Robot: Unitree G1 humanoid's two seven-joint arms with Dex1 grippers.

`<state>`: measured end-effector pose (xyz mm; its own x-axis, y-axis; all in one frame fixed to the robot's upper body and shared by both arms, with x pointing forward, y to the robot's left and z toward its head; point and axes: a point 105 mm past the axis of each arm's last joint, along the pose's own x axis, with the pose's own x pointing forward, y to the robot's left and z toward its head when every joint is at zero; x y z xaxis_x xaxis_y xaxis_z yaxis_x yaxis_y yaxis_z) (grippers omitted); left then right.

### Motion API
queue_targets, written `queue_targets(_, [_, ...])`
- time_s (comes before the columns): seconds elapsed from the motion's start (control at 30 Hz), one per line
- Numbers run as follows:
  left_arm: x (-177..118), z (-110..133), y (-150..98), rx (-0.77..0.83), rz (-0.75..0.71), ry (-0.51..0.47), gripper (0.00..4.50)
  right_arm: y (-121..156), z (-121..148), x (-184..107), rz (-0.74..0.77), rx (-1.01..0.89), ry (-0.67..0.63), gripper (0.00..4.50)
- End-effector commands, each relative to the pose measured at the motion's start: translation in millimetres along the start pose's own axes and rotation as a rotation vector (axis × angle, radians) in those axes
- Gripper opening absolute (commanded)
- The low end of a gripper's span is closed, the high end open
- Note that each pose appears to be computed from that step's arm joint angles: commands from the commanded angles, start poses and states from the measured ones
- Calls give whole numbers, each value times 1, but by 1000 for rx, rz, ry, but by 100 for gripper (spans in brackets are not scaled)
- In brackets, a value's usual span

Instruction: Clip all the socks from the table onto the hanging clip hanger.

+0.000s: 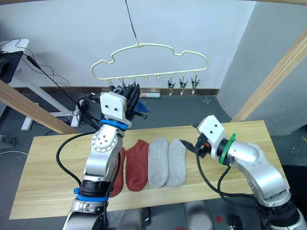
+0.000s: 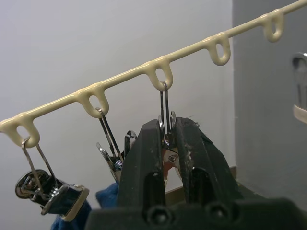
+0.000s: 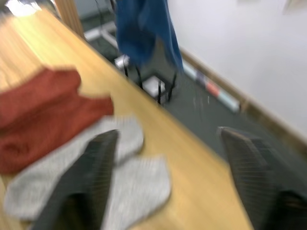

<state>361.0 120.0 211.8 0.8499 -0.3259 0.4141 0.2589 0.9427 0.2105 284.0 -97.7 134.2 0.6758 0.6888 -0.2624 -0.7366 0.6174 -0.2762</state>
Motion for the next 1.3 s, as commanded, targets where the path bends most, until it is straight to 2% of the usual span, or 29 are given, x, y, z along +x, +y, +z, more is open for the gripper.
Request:
queue_targets(0.03, [-2,11,2,-22,-71,-30,8,6,-20,14,-38,-40,37,450])
queue_targets(0.2, [-6,8,5,-19,-128,2,8,15,-51,49,2,-120,92,450])
queue_targets(0.4, [-11,8,2,-10,-152,17,8,11,-66,74,26,-140,109,450])
queue_targets(0.57, [-14,6,1,-9,-150,29,8,18,-77,84,91,-148,142,450])
queue_targets(0.73, [-15,5,0,-10,-149,36,8,27,-97,85,124,-111,229,450])
queue_targets(1.03, [-16,6,-2,-46,-193,43,8,21,-112,76,83,-111,304,154])
queue_targets(1.17, [-15,11,-3,-90,-222,33,8,18,-107,71,68,-121,290,13])
queue_targets(1.2, [-15,12,-5,-102,-238,31,8,15,-102,69,60,-135,276,0])
queue_targets(1.3, [-17,15,-7,-138,-275,31,8,7,-82,66,39,-203,223,0])
